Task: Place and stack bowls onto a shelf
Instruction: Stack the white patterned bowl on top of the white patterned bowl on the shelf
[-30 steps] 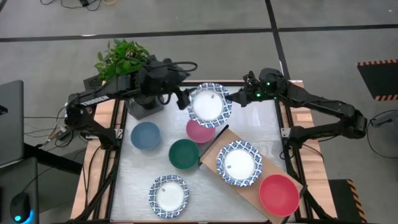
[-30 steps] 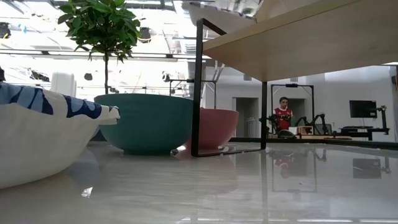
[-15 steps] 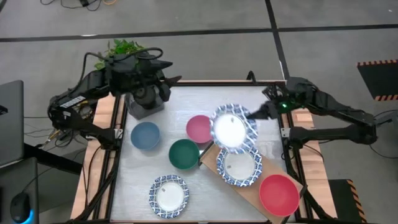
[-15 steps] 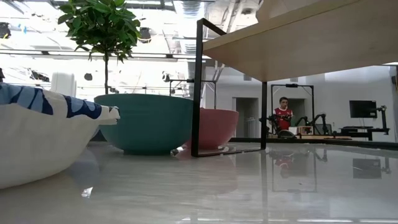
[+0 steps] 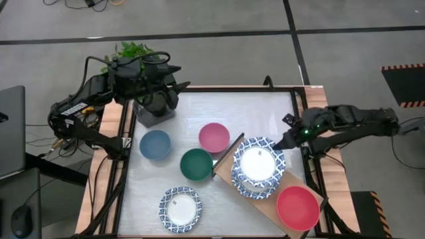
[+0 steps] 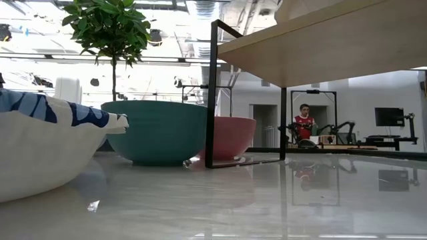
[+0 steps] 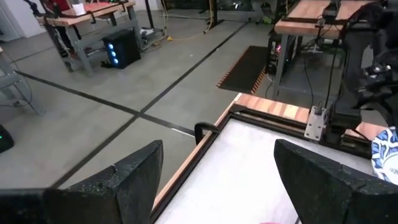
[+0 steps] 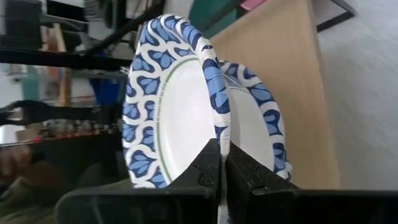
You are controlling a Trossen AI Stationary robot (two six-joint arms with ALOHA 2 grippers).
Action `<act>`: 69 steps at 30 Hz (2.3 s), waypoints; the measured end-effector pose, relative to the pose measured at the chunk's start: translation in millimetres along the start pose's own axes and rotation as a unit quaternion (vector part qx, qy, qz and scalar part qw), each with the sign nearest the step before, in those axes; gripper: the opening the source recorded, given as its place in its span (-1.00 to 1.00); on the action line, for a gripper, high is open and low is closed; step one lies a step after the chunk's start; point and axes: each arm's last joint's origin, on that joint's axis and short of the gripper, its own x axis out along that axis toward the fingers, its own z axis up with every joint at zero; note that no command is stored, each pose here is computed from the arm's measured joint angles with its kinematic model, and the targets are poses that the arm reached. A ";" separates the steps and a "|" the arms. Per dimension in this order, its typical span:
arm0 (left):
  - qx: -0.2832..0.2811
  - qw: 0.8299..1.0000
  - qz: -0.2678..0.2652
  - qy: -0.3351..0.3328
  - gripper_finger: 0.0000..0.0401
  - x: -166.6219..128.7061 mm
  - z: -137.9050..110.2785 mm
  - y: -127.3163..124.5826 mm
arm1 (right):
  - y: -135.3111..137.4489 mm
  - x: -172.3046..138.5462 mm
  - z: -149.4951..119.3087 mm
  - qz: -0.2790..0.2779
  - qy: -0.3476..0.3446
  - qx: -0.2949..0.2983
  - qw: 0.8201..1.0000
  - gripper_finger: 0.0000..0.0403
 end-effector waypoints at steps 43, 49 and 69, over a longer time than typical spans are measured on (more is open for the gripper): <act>-0.005 1.000 0.000 0.011 0.46 0.4 -2.3 -0.1 | 4.8 22.3 -9.7 -0.031 0.047 -0.047 0.997 -0.16; -0.005 1.000 0.000 0.010 0.46 0.4 -2.3 -0.1 | 1.6 21.7 -10.5 -0.047 0.052 -0.026 0.997 -0.09; -0.011 0.981 -0.135 0.136 0.46 -3.8 -25.4 -6.8 | 12.1 -1.8 -8.6 -0.055 0.039 -0.064 0.996 -0.11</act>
